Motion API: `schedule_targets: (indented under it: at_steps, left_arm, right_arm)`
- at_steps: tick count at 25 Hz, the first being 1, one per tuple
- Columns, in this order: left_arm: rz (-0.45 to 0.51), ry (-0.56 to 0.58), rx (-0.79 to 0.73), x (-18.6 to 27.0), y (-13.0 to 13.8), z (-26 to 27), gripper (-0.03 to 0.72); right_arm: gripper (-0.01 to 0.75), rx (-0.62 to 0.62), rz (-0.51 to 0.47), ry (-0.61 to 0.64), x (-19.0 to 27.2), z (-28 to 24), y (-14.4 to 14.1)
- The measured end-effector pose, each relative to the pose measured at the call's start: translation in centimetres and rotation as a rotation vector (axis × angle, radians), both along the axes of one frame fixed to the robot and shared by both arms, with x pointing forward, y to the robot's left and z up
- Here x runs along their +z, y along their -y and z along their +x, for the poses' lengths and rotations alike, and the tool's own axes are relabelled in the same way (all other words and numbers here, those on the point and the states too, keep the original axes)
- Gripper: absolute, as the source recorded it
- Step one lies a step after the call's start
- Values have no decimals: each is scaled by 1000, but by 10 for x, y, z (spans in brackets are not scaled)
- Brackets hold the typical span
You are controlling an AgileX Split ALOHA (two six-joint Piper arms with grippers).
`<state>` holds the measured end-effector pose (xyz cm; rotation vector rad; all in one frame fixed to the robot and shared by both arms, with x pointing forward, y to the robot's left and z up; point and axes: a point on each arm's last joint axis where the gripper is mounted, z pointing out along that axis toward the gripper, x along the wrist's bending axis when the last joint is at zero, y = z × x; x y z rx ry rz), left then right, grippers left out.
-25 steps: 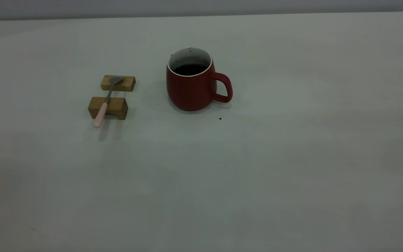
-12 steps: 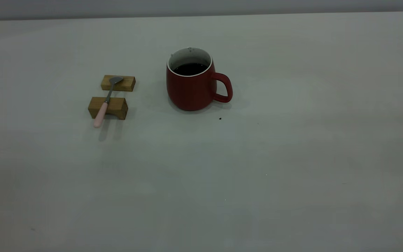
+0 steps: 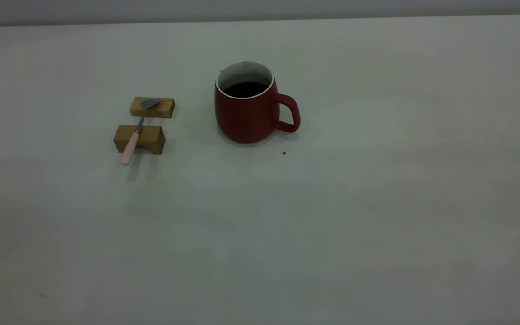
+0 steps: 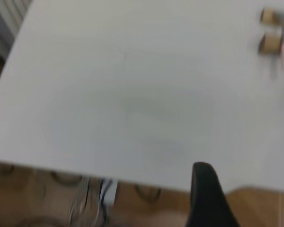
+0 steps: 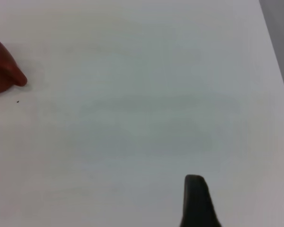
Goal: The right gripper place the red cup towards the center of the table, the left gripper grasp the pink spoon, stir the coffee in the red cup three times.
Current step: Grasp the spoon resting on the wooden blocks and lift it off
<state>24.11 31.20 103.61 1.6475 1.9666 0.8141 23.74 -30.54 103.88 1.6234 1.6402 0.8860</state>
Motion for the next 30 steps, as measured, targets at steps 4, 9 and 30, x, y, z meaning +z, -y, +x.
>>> schedule_targets:
  at_steps: [4, 9, 30]
  left_arm:
    - [-23, -153, 10, 11, -2, 36, 561]
    - [-118, -284, 10, 13, 1, 98, 571]
    - [-139, -601, -175, -128, 71, 313, 571]
  right_arm:
    - [533, 0, 0, 0, 0, 0, 0]
    - [533, 0, -1, 0, 0, 0, 0]
    - [533, -1, -1, 0, 0, 0, 0]
